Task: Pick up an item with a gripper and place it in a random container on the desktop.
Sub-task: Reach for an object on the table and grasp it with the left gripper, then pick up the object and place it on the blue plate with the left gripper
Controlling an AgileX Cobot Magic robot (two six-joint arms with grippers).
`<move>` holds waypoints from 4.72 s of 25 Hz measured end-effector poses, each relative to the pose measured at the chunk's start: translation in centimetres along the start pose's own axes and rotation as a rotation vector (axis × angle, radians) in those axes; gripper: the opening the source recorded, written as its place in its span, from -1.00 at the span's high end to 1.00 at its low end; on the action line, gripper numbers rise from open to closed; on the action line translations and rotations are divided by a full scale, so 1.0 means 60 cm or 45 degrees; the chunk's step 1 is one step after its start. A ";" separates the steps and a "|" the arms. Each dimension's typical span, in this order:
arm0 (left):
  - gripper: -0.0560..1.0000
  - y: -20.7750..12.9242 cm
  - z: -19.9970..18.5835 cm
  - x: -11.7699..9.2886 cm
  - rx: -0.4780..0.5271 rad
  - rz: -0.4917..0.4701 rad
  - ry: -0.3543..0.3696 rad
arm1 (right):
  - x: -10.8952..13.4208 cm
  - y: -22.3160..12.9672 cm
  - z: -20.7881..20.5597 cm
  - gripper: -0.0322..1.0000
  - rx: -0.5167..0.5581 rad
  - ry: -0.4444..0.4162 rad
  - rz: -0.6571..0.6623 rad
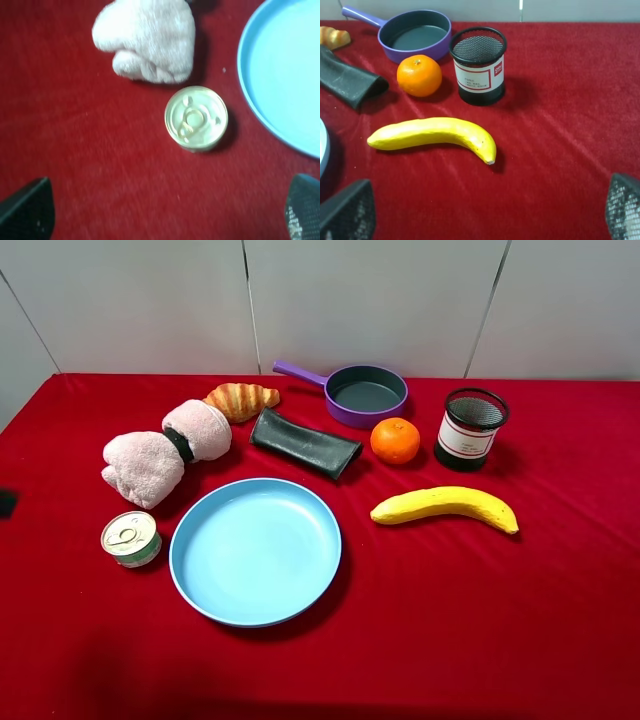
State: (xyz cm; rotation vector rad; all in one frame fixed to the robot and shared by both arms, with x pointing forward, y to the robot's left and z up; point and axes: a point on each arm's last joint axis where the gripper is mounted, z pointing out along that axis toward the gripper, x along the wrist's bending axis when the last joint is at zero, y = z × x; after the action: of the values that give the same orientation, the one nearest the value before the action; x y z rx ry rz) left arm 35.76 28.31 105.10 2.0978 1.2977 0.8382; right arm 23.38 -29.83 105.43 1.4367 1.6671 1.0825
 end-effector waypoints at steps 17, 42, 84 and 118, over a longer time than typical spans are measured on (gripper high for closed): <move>-0.82 0.109 0.137 0.035 0.080 0.000 -0.026 | 0.000 0.000 0.000 -0.40 0.000 0.000 0.000; -0.82 0.123 0.345 0.010 0.172 0.048 -0.103 | 0.000 0.000 0.000 -0.40 0.000 0.000 0.000; -0.82 0.046 0.458 -0.034 0.378 0.105 -0.192 | 0.000 0.000 0.000 -0.40 0.000 0.000 0.000; 0.02 0.052 0.452 -0.027 0.395 0.105 -0.190 | 0.000 0.000 0.000 -0.40 0.000 0.000 0.000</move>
State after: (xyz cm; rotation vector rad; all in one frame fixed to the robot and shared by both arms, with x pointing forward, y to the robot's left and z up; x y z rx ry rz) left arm 56.96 22.52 88.86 2.4170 1.3376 0.5264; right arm 23.38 -29.83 105.43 1.4367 1.6672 1.0828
